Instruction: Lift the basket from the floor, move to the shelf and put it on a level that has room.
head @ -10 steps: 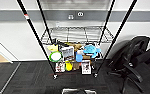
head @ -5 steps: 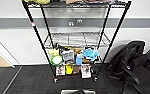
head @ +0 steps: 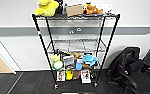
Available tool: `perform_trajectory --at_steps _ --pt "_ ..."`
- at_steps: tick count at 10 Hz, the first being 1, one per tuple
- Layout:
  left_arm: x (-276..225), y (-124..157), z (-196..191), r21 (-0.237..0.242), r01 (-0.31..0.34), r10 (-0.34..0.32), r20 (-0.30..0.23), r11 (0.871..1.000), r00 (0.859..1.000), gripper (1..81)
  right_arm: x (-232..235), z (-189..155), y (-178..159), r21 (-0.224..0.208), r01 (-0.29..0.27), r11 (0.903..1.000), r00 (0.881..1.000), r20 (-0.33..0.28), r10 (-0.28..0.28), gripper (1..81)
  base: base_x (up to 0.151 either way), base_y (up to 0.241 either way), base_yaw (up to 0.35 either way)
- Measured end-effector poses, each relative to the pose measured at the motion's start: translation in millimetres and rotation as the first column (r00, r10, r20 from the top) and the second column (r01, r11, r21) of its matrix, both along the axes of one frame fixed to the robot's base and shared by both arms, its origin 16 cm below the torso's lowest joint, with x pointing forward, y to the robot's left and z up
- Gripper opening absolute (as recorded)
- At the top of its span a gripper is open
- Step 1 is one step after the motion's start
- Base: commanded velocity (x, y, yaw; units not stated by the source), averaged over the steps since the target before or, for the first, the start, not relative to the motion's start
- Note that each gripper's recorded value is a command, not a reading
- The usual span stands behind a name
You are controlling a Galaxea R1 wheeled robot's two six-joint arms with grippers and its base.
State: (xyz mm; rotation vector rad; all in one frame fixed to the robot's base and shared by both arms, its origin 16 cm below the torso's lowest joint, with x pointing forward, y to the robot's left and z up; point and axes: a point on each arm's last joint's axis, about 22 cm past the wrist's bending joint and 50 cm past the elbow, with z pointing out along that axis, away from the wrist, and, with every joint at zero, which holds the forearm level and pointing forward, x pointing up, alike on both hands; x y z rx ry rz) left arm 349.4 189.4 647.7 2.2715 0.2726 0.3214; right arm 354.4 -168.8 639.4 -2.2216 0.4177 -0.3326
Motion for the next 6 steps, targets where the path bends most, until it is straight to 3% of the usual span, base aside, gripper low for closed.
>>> perform_trajectory --at_steps 4,6 --pt "-18 0 -5 0.003 -0.001 0.001 -0.018 1.0 1.0 1.0 -19 -5 4 0.0 -0.002 1.0 1.0 -0.018 0.002 1.0 0.0 0.0 0.0" --pt "-15 -1 6 0.002 0.0 0.0 0.008 1.0 1.0 1.0 -17 5 4 0.0 -0.003 1.0 1.0 0.006 0.003 1.0 0.0 0.0 0.0"
